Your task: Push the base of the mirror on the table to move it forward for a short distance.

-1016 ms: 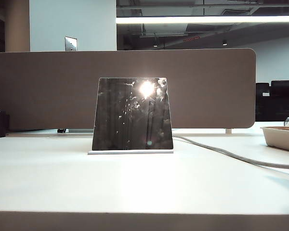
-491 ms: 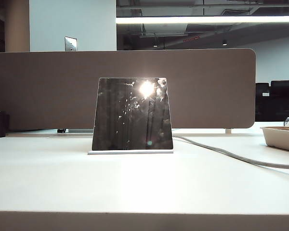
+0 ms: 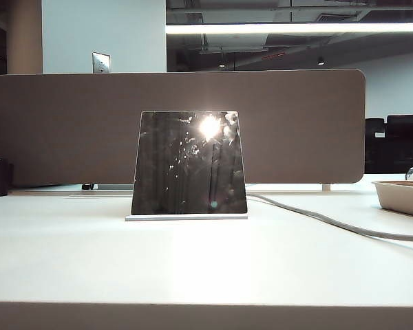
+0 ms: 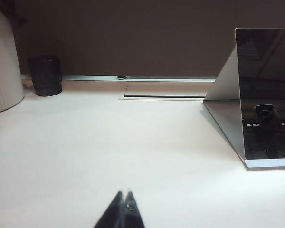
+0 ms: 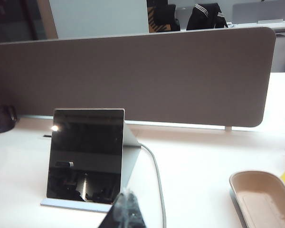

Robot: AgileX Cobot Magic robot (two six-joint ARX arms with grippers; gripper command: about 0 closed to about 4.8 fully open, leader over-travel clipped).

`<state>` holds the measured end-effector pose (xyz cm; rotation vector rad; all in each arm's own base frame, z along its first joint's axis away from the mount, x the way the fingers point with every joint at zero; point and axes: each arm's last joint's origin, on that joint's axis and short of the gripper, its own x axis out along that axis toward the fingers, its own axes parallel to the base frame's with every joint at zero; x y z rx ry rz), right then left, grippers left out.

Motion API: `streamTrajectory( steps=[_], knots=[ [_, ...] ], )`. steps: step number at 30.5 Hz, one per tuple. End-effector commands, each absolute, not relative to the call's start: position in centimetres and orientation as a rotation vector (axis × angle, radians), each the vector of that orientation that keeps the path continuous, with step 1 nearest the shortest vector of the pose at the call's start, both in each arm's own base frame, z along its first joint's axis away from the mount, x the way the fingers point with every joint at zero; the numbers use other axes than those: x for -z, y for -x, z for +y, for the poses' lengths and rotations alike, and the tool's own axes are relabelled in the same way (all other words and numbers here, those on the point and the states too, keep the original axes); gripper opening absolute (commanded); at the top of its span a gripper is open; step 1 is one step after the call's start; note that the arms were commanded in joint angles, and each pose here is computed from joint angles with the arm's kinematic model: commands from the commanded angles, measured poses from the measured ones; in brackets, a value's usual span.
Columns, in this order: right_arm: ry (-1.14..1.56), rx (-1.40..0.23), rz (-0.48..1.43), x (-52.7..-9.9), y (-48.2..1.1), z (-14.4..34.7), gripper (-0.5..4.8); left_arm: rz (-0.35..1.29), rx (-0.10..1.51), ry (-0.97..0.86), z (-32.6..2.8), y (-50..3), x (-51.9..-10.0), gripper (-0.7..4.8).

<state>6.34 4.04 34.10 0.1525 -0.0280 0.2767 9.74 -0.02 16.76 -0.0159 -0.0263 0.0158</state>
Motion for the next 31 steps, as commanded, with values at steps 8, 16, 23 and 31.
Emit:
streamTrajectory(
  steps=[8,16,23,31],
  knots=[
    [-0.174,-0.264,-0.057,-33.1,-6.2,3.8,-0.02,-0.036,-0.011,0.012,0.0,-9.7,-16.9,-0.01],
    [-0.161,-0.269,-0.039,-32.8,-6.2,3.8,-0.01,-0.036,-0.01,0.012,0.0,-9.7,-16.9,-0.01],
    [-0.149,-0.268,-0.022,-32.6,-6.2,3.8,-0.01,-0.036,-0.01,0.012,0.0,-9.7,-16.9,-0.01],
    [-0.138,-0.266,-0.008,-32.4,-6.2,3.9,-0.01,-0.036,-0.011,0.012,0.0,-9.7,-16.9,-0.01]
  ],
)
